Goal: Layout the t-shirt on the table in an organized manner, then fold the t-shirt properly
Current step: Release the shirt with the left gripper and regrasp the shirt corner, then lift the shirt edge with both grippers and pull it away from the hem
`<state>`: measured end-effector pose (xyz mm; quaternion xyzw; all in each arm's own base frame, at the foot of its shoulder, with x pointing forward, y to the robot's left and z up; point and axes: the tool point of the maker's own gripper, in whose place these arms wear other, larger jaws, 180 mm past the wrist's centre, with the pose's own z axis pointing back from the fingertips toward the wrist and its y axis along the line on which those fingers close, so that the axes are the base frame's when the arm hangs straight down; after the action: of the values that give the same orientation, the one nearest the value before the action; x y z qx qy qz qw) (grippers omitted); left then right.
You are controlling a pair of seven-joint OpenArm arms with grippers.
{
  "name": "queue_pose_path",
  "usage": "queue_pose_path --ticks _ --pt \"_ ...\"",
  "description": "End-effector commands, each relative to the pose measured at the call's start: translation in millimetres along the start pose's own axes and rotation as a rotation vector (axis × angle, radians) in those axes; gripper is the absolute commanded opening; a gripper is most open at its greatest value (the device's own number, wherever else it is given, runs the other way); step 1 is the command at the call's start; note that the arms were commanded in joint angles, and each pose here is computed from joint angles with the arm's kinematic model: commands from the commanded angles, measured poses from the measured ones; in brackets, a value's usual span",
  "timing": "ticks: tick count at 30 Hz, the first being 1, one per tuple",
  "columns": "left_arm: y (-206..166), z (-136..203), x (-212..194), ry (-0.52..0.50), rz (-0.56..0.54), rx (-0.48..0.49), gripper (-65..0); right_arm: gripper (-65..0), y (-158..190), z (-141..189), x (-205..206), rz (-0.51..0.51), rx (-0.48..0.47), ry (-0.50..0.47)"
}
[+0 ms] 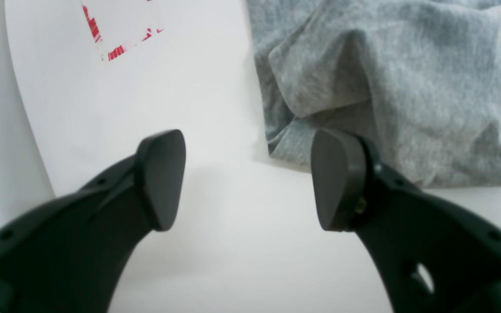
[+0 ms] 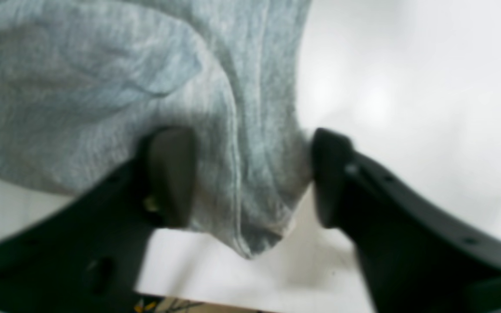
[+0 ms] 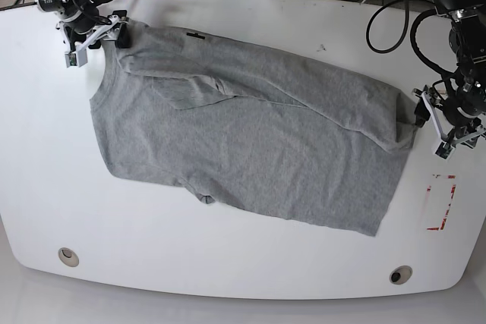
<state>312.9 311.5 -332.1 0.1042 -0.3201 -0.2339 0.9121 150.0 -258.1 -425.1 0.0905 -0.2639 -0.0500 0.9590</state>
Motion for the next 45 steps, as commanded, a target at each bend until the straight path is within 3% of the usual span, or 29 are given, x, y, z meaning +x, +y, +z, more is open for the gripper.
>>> queue_pose_path --ticks 1,4,7,12,19,45 --pt "12.4 5.8 9.9 -0.03 -0.009 0.03 -22.2 -41.7 -3.2 -0.6 -20.2 -0.003 -0.013 0.084" --pt "12.4 5.3 8.8 -0.027 -0.008 0.03 -22.2 -55.8 -3.8 0.5 -20.0 0.001 -0.016 0.084" --pt "10.7 0.6 1.5 -0.006 0.005 0.017 -22.2 -62.0 -3.6 0.4 -19.5 0.004 -0.017 0.086" --pt "7.2 -12.5 -16.9 0.043 0.048 -0.019 -22.2 -62.1 -3.7 0.7 -18.5 0.005 -0.016 0.083" --pt "3.9 -29.2 -21.4 0.008 0.105 -0.057 -22.2 -62.3 -3.7 1.1 -18.7 0.006 -0.017 0.083" --pt "-42.0 -58.6 -33.5 0.042 0.109 -0.187 -24.4 -62.3 -3.5 9.3 -5.9 0.046 -0.04 0.053"
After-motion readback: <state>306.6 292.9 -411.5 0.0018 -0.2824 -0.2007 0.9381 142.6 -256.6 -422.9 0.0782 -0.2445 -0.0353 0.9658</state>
